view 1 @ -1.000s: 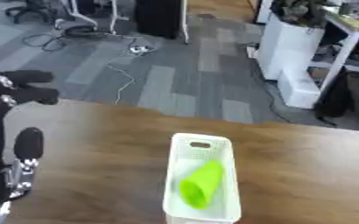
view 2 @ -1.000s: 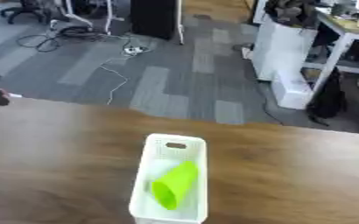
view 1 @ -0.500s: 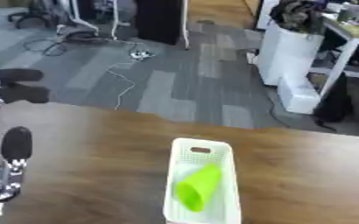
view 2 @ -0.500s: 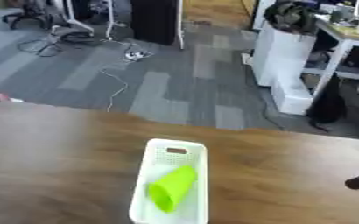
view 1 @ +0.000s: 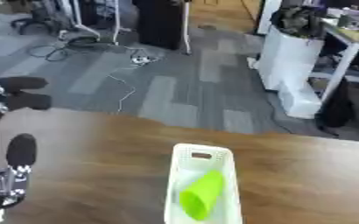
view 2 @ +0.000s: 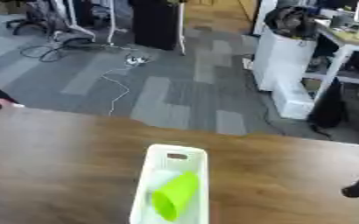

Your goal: Pick up objects on the table and place them in the box.

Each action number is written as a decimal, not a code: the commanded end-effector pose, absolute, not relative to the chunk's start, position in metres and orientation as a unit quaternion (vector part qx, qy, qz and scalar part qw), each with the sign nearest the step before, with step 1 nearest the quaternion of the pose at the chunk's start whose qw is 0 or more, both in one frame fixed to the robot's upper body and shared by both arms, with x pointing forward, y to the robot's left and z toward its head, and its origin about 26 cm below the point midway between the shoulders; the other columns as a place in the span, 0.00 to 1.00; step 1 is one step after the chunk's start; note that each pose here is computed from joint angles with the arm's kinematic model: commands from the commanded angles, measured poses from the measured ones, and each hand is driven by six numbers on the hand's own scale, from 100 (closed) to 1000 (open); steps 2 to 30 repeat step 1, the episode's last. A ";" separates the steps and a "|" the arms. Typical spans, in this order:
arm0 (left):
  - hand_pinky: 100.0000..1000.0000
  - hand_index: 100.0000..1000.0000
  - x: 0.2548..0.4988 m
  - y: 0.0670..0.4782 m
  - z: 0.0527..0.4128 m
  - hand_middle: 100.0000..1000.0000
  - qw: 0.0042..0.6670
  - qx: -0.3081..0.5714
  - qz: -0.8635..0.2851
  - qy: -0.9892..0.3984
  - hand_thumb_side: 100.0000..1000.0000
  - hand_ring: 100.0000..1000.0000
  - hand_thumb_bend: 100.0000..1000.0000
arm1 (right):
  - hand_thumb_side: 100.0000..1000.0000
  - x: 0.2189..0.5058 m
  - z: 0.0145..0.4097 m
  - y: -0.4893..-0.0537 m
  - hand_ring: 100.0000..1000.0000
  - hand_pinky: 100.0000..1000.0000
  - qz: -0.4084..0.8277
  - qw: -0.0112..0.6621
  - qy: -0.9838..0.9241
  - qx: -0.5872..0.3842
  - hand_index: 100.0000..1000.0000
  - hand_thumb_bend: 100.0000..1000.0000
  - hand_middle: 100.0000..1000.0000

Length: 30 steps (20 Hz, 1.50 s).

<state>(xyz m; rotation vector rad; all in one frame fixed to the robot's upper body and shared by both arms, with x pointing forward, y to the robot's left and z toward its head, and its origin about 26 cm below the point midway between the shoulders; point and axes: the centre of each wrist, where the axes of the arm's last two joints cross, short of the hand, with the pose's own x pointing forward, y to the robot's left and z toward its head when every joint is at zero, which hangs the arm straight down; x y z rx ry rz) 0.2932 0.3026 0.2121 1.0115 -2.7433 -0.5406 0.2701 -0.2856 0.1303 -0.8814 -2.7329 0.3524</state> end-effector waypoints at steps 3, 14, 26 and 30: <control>0.41 0.65 0.292 0.305 0.224 0.64 0.063 0.345 -0.184 -0.918 1.00 0.47 0.53 | 1.00 0.268 0.136 -0.287 0.24 0.00 0.029 -0.006 -0.976 -0.218 0.39 0.24 0.26; 0.41 0.65 0.292 0.305 0.224 0.64 0.063 0.345 -0.184 -0.918 1.00 0.47 0.53 | 1.00 0.268 0.136 -0.287 0.24 0.00 0.029 -0.006 -0.976 -0.218 0.39 0.24 0.26; 0.41 0.65 0.292 0.305 0.224 0.64 0.063 0.345 -0.184 -0.918 1.00 0.47 0.53 | 1.00 0.268 0.136 -0.287 0.24 0.00 0.029 -0.006 -0.976 -0.218 0.39 0.24 0.26; 0.41 0.65 0.292 0.305 0.224 0.64 0.063 0.345 -0.184 -0.918 1.00 0.47 0.53 | 1.00 0.268 0.136 -0.287 0.24 0.00 0.029 -0.006 -0.976 -0.218 0.39 0.24 0.26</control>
